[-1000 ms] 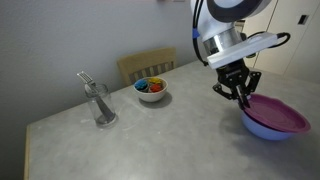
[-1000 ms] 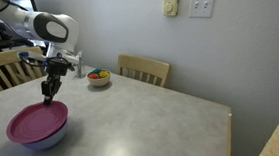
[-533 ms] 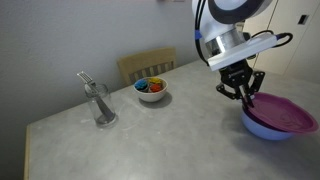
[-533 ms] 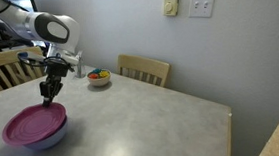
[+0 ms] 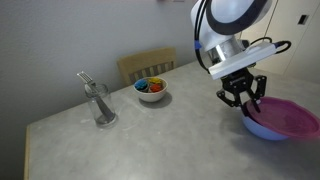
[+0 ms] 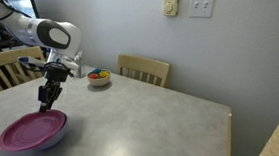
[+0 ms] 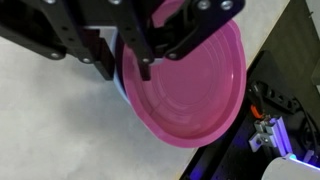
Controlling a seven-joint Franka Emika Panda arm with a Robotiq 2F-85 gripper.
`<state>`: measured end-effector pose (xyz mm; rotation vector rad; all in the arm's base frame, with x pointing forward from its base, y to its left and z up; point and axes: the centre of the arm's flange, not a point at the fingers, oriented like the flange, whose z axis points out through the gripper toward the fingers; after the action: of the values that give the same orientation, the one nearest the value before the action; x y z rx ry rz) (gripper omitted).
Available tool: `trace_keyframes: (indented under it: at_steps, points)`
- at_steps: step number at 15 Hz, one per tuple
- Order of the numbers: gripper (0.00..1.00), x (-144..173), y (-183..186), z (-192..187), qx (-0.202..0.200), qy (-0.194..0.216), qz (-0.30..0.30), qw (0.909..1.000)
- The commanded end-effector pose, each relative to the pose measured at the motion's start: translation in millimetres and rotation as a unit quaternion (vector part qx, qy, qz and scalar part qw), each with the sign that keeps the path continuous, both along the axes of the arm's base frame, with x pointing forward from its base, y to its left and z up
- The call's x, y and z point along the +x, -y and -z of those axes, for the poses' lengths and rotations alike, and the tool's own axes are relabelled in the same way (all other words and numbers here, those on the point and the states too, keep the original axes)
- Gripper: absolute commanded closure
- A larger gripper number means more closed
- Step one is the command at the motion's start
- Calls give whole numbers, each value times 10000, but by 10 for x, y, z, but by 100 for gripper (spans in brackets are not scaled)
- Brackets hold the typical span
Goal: Put the lid on the bowl
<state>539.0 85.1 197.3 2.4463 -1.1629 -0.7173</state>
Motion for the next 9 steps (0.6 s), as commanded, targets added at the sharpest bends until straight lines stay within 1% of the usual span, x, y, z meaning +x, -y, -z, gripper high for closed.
trace_keyframes:
  at_steps: [1, 4, 6, 9]
  points:
    - [35, 48, -42, 76, 92, -85, -109, 9999]
    - [15, 81, -68, 47, 87, -42, -143, 9999]
    - [1, 106, -90, -43, 66, 33, -176, 9998]
    - [0, 112, -109, -189, 140, 103, -229, 9996]
